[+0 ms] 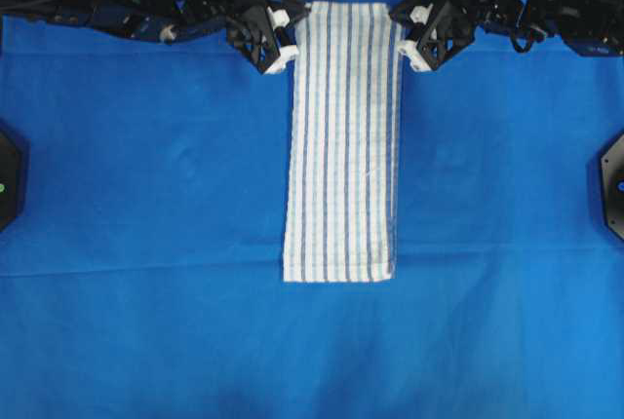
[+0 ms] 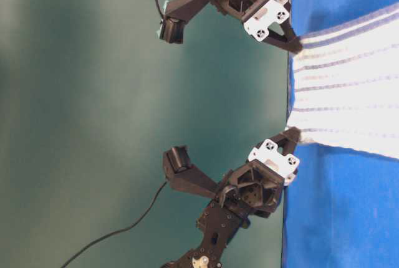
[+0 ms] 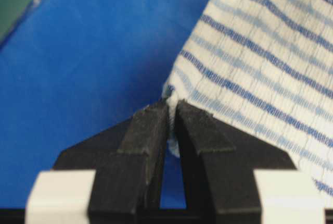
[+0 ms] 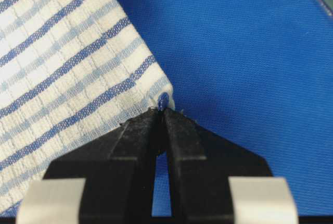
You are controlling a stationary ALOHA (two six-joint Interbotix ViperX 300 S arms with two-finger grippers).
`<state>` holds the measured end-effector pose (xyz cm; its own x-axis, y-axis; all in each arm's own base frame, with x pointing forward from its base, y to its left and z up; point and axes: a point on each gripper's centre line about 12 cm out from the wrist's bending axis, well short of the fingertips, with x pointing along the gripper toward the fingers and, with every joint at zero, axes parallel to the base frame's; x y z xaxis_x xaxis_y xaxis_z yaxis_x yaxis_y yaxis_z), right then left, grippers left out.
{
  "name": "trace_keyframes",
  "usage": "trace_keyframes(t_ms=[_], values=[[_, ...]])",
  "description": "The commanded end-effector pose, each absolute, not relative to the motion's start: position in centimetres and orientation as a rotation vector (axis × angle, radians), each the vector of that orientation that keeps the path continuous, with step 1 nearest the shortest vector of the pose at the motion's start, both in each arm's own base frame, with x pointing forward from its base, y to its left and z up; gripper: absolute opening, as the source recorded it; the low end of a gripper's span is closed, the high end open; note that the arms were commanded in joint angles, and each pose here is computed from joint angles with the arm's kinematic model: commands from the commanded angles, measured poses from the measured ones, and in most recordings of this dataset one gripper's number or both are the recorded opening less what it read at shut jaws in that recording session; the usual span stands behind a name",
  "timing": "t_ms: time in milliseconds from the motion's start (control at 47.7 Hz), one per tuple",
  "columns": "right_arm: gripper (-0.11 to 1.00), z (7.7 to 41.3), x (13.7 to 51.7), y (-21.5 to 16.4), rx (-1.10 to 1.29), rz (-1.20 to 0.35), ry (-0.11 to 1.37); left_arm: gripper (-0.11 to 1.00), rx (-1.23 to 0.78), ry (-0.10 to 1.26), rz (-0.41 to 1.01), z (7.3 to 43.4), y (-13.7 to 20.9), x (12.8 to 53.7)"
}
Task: Fold the blue towel.
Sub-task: 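Lift the top corners slightly with both grippers, then fold the top end down toward the bottom end with both grippers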
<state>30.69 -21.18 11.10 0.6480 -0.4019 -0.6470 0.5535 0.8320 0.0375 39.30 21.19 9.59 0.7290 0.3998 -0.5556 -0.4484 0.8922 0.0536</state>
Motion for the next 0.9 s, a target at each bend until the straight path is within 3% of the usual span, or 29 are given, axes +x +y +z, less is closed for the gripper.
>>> trace_keyframes(t_ms=[0,272,482,692,880], values=[[0.06,12.8,31.1,-21.8,0.224,-0.558,0.621,0.04,-0.073,0.535,0.486,11.7,22.2,39.6],[0.06,13.1,31.1,-22.3,0.219,-0.567,0.611,0.04,-0.071,0.524,0.504,12.1,23.0,39.4],[0.06,14.0,31.0,-21.6,0.216,-0.556,0.595,0.04,-0.055,0.533,0.473,13.0,21.7,39.7],[0.06,15.4,30.8,-17.6,0.200,-0.484,0.594,0.04,-0.036,0.547,0.396,14.1,18.0,39.9],[0.06,15.7,30.7,-12.8,0.189,-0.376,0.600,0.04,-0.006,0.544,0.282,15.0,12.6,39.7]])
